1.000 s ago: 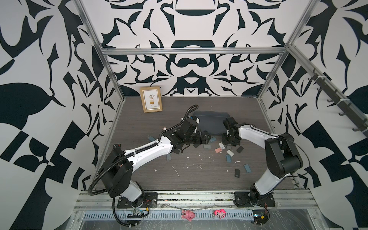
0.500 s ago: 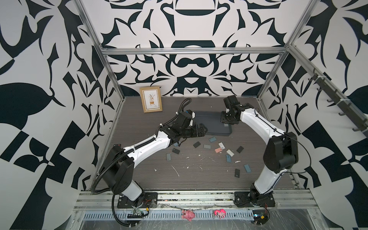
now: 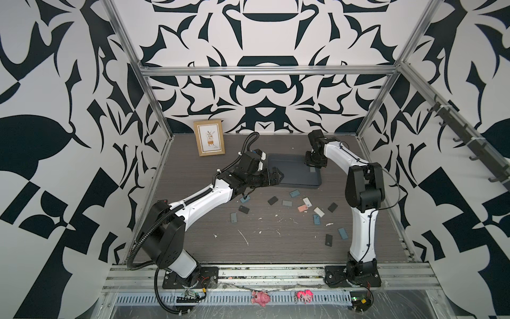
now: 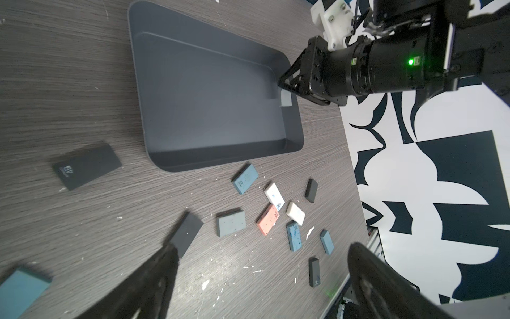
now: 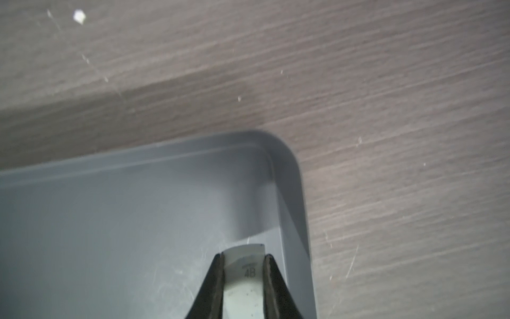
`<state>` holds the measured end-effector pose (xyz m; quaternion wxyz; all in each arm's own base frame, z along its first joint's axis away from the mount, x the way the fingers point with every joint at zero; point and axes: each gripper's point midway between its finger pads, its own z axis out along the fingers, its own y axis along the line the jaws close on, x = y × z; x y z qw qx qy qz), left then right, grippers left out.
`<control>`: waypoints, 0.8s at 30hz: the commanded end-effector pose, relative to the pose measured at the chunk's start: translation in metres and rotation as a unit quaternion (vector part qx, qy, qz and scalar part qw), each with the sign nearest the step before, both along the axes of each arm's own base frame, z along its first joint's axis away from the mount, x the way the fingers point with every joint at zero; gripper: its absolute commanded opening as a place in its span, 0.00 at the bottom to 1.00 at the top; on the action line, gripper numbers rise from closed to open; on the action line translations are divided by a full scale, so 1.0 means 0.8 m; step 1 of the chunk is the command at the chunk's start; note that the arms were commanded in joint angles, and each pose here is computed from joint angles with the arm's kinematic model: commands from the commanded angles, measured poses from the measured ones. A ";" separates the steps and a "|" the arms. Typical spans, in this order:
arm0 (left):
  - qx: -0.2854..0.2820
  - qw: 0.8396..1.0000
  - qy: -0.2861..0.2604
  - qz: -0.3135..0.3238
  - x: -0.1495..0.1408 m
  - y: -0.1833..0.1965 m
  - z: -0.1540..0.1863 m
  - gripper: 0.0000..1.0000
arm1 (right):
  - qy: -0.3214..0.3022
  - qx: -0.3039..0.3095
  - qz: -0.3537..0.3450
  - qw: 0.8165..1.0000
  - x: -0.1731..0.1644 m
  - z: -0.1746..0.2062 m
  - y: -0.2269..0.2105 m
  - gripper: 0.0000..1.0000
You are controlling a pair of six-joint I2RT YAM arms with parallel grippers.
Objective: Put the eraser in the storage box
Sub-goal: Place the eraser in the storage box.
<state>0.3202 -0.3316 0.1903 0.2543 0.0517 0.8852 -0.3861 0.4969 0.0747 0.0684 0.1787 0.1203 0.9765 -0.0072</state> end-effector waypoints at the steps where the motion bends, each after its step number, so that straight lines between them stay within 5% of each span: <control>1: -0.007 1.000 -0.004 -0.002 0.011 -0.003 0.005 0.99 | -0.024 0.005 0.001 1.000 0.018 0.025 -0.001 0.20; 24: -0.004 1.000 0.006 0.000 0.022 -0.003 -0.006 0.99 | -0.015 -0.028 0.000 1.000 0.042 -0.011 -0.017 0.31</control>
